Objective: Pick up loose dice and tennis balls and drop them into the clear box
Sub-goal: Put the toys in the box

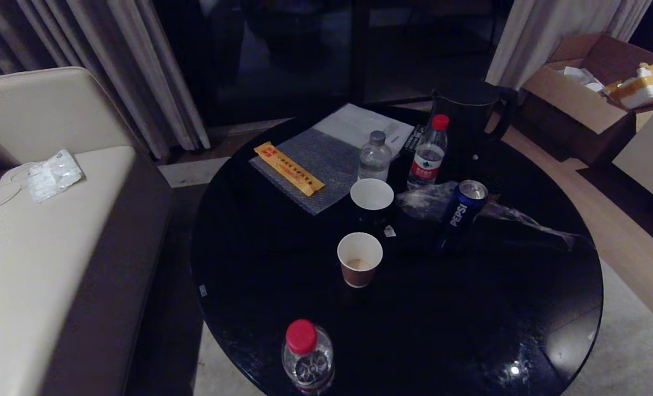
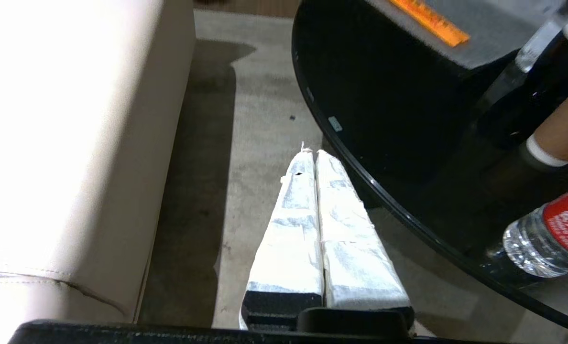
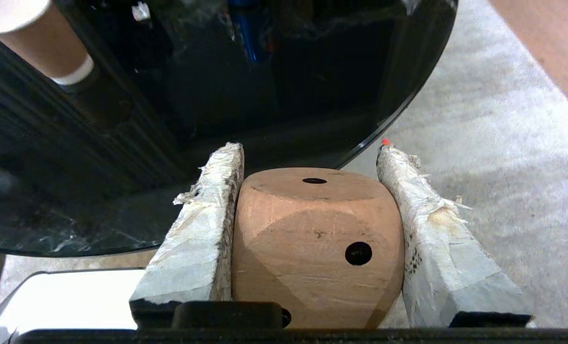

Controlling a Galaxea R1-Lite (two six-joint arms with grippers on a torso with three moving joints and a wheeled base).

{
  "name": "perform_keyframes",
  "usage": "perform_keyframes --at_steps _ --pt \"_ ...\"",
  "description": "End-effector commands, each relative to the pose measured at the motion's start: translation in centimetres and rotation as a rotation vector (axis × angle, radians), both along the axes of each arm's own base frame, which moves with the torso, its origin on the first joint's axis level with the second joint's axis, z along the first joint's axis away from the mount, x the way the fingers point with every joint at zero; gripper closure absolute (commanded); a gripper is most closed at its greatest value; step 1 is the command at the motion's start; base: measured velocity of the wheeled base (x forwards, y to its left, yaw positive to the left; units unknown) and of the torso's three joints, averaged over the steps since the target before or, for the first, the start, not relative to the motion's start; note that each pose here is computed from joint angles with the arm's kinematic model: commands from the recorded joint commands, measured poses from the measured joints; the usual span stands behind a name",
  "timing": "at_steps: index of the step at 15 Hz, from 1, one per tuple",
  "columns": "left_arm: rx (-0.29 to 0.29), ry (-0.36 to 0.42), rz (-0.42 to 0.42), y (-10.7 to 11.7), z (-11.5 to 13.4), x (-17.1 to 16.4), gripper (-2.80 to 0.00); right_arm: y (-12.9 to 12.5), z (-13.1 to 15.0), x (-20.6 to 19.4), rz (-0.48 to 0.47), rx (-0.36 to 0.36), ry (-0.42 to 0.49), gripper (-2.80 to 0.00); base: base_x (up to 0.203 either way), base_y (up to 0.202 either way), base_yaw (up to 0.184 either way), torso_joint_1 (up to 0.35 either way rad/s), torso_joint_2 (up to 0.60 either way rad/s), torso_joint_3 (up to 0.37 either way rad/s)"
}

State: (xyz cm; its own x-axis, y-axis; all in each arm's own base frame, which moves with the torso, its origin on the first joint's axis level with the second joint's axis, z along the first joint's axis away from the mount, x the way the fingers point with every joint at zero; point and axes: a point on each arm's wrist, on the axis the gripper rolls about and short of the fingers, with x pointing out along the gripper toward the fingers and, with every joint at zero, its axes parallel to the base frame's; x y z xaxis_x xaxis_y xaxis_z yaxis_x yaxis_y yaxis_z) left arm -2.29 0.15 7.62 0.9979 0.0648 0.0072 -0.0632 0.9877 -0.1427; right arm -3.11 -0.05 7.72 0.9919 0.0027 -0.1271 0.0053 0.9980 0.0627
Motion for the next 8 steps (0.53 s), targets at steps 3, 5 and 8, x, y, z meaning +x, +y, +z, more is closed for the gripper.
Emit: perform_keyframes --at_steps 3,5,8 --pt "-0.001 0.003 0.001 0.00 -0.03 0.02 0.00 0.00 -0.01 0.01 0.000 0.000 0.003 0.00 0.000 0.000 0.000 -0.002 0.00 0.191" --pt "-0.001 0.001 0.001 0.00 -0.04 0.01 0.00 0.00 -0.01 0.01 0.000 0.000 0.004 0.00 0.000 0.000 0.000 0.000 0.00 0.200" --pt "-0.003 0.001 0.001 0.00 -0.04 0.01 0.00 0.00 -0.01 0.01 0.000 0.000 0.002 0.00 0.000 0.000 0.000 0.002 0.01 0.201"
